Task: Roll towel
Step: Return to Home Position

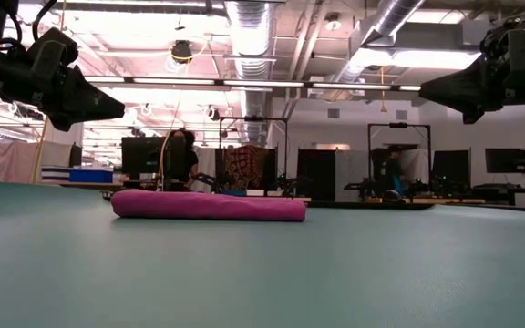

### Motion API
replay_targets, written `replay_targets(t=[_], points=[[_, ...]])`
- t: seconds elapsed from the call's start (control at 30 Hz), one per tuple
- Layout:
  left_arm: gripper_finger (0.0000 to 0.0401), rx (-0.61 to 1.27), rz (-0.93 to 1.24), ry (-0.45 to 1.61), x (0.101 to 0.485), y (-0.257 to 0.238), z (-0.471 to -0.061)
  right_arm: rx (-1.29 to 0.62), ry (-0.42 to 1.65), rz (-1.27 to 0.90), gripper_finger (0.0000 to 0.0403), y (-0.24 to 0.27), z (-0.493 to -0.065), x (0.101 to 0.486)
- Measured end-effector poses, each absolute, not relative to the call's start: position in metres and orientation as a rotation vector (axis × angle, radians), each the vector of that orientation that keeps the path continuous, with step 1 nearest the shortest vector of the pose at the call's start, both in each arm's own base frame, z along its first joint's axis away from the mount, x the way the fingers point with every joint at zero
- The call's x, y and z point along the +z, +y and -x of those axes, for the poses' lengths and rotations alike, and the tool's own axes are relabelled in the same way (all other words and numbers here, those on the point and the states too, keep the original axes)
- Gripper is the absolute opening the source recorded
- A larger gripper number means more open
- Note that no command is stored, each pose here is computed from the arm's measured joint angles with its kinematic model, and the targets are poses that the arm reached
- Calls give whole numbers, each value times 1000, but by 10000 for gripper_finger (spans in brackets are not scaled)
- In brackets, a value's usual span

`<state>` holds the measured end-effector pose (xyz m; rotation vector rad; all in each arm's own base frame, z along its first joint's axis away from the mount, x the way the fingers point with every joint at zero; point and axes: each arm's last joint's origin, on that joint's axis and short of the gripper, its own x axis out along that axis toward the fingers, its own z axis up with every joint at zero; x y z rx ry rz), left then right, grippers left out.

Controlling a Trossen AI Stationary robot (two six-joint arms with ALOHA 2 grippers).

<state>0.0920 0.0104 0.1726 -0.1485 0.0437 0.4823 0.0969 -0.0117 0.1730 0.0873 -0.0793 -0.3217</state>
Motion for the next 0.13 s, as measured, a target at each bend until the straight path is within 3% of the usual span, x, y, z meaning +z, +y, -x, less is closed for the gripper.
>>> replay_targets(t=[0.13], points=[[109, 482, 148, 44, 173, 10, -92, -322, -79, -87, 101, -12, -97, 173]])
